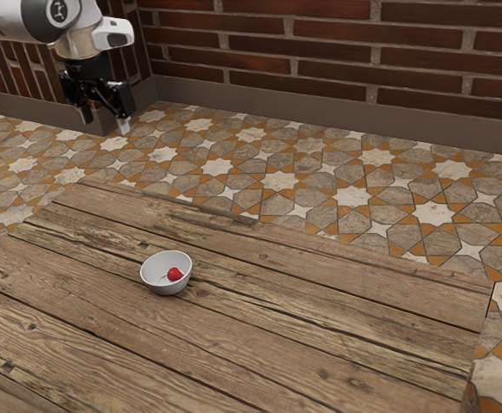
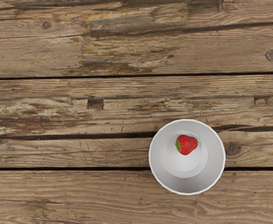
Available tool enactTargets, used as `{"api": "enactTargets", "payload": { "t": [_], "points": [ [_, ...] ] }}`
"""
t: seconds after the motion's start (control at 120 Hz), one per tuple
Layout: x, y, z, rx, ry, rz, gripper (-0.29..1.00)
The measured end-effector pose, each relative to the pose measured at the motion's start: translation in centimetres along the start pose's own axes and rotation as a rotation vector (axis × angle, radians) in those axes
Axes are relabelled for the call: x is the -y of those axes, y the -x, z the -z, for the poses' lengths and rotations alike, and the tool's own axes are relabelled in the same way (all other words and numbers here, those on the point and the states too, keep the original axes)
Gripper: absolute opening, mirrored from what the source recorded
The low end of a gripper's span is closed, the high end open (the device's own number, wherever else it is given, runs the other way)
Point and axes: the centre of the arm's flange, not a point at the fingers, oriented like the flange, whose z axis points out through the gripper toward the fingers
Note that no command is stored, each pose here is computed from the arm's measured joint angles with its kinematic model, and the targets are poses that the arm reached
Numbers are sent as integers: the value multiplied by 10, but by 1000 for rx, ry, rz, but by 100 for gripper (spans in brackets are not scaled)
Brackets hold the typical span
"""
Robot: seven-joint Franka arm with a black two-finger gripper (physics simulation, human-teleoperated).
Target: Take strawberry from the bowl
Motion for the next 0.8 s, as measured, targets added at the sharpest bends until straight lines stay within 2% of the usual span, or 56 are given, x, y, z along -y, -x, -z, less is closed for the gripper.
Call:
{"api": "enactTargets", "payload": {
  "t": [0.292,0.508,0.8],
  "points": [
    [-6,-7,-14,17,-2,-47,70],
    [-9,-21,-62,23,0,-352,70],
    [-29,-43,-154,86,31,-781,70]
  ]
}}
